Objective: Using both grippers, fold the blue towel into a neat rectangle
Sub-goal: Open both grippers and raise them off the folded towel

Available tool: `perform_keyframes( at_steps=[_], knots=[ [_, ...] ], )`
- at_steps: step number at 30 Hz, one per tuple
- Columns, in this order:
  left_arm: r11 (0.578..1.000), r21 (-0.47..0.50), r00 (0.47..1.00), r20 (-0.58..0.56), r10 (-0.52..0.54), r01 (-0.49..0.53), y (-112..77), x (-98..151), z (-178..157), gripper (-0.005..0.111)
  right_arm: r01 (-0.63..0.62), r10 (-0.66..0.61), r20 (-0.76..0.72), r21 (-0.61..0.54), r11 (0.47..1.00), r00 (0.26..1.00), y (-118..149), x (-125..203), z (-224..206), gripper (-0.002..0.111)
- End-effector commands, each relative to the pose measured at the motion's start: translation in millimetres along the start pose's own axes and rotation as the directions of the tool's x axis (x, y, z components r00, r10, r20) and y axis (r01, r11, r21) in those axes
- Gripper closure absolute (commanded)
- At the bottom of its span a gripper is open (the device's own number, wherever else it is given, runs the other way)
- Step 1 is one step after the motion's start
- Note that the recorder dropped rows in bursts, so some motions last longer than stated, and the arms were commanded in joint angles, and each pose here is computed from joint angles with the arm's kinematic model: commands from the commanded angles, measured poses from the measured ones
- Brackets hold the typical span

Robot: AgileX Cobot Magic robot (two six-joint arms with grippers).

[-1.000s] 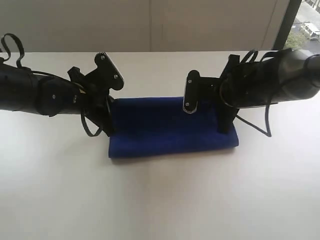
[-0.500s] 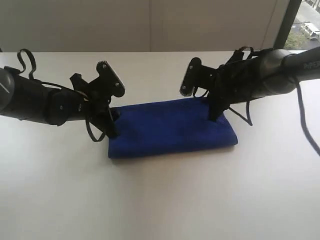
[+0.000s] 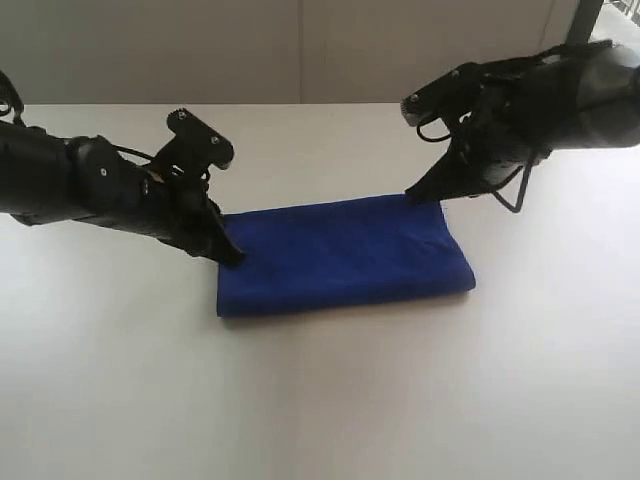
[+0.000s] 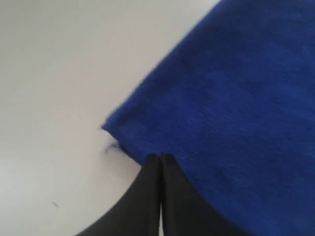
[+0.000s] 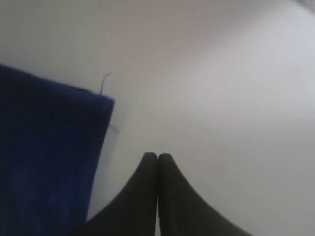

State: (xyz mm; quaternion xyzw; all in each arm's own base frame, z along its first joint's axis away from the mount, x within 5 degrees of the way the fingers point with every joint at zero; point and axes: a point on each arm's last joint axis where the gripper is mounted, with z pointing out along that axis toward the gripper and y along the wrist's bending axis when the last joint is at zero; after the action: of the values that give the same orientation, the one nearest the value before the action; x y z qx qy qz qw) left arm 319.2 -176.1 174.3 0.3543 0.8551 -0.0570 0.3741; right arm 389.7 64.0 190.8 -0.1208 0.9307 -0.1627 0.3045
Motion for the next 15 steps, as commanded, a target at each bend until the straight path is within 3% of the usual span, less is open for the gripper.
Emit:
perform_keyframes(
  at_steps=[1, 6, 11, 15],
  knots=[
    [0.968, 0.107, 0.970, -0.109, -0.216, 0.227, 11.6, -7.7, -9.6, 0.107, -0.085, 0.075, -0.100, -0.107, 0.991, 0.992, -15.8, 9.3, 3.9, 0.108],
    [0.945, 0.107, 0.949, -0.100, -0.298, 0.308, 34.5, -23.4, -14.9, 0.107, -0.058, 0.032, -0.130, -0.199, 0.978, 0.991, -10.6, 15.4, 5.6, 0.108],
    [0.943, 0.114, 0.948, -0.106, -0.301, 0.312, 39.8, -30.6, -0.8, 0.107, -0.107, 0.070, -0.167, -0.225, 0.968, 0.983, -6.2, 19.1, 7.0, 0.108],
    [0.923, 0.143, 0.925, -0.187, -0.331, 0.359, 42.7, -24.5, 14.0, 0.107, -0.111, 0.067, -0.193, -0.228, 0.967, 0.979, -3.9, 22.3, 11.1, 0.108]
  ],
)
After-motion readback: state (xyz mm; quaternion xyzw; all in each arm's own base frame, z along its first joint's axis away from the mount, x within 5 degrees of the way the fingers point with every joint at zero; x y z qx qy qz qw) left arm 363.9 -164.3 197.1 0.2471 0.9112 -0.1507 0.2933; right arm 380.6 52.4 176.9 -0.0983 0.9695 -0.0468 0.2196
